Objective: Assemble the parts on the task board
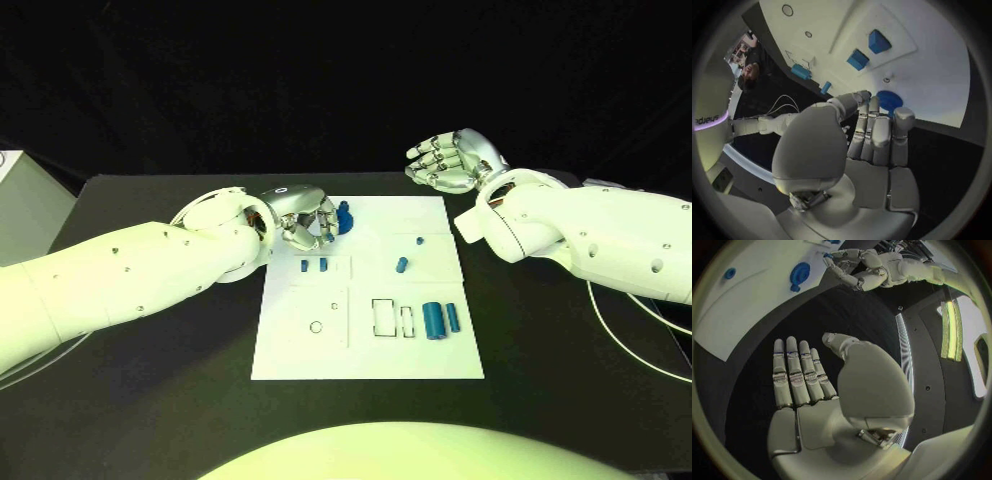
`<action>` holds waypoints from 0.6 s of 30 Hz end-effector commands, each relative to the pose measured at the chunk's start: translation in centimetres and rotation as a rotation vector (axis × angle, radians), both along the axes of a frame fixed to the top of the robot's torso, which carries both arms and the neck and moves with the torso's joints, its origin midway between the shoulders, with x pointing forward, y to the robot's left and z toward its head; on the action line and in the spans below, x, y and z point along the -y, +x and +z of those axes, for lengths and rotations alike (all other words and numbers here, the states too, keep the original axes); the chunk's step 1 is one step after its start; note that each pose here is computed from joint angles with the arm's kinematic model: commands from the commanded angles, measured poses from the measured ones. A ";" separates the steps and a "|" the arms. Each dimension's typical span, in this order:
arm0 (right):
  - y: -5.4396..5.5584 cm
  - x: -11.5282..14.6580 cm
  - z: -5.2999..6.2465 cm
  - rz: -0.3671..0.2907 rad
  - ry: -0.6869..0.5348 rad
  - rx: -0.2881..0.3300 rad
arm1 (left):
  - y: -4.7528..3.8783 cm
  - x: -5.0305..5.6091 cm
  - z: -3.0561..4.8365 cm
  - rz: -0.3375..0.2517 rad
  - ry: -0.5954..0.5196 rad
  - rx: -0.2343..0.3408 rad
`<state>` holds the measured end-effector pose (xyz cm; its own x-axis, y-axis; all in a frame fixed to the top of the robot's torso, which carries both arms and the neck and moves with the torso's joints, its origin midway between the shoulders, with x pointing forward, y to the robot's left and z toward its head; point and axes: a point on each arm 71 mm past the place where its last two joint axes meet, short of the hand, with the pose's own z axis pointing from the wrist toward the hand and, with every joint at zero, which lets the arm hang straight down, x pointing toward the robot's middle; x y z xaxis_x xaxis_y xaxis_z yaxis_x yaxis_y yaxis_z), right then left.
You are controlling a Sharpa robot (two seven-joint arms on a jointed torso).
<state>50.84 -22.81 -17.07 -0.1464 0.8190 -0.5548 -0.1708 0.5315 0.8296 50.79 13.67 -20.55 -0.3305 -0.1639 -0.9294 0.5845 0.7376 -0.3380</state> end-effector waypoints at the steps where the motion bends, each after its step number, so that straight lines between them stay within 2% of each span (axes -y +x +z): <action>1: -0.1 0.0 -0.1 0.017 -0.002 -0.003 | -0.15 -0.6 -0.08 0.011 -0.013 -0.056; 8: -0.1 0.0 -0.3 0.017 -0.003 -0.007 | 0.01 -2.0 -0.37 0.039 0.021 -0.083; 18: -0.1 0.0 -0.3 0.018 -0.004 -0.008 | 0.47 -2.1 -0.64 0.057 0.054 -0.077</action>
